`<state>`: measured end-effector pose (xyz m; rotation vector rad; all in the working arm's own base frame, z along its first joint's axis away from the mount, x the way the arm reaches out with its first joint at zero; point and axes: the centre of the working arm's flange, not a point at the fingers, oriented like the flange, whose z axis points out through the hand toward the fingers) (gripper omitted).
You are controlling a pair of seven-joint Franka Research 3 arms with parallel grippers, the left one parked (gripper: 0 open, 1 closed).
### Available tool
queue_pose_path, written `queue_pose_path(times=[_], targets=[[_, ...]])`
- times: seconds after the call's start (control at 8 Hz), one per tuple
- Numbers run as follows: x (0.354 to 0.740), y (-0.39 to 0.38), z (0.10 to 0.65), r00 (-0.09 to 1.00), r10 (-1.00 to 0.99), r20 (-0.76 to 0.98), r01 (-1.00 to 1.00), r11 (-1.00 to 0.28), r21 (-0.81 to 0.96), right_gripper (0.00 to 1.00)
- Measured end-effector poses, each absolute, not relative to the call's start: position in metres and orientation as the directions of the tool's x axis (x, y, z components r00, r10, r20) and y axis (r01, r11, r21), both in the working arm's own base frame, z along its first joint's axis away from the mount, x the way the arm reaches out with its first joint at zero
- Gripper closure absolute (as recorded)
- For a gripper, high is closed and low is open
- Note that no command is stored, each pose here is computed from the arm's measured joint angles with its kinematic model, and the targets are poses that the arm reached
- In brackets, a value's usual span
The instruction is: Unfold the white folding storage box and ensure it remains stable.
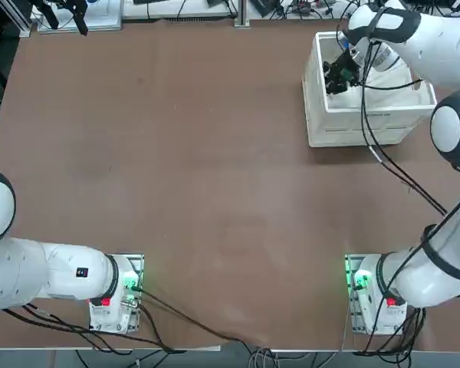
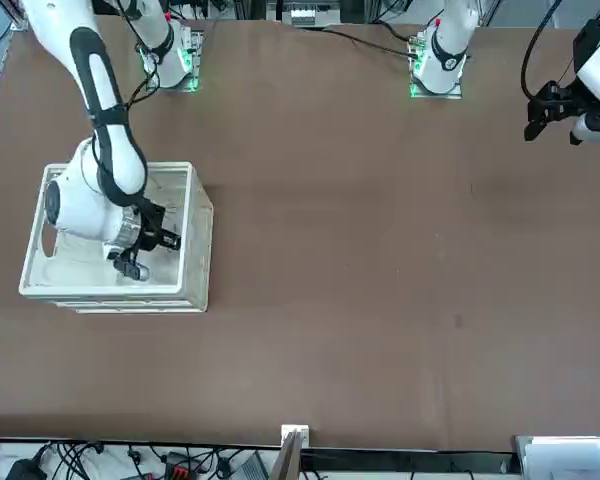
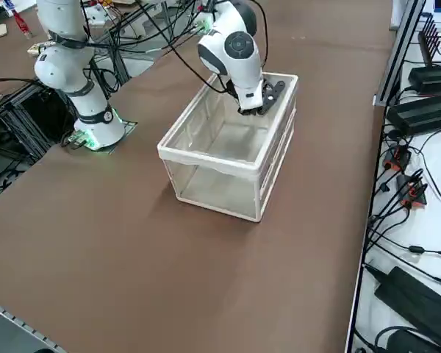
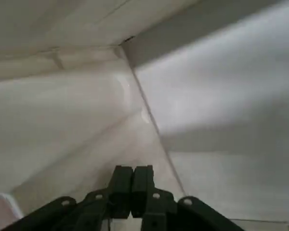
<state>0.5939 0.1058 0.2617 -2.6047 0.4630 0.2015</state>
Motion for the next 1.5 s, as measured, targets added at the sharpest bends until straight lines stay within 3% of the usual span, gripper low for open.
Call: queue_pose_path(times=[0.5,0.88,1.5], targets=[[0.600,0.102,0.277,0.950,-0.254,-0.179,-0.307,-0.858,-0.411,0.98],[0.593,0.073,0.299,0.984,-0.078,-0.162,-0.097,-0.989,-0.109,0.98],[0.589,0.009,0.290,0.979,0.001,-0.205,0.060,-0.958,0.280,0.98]])
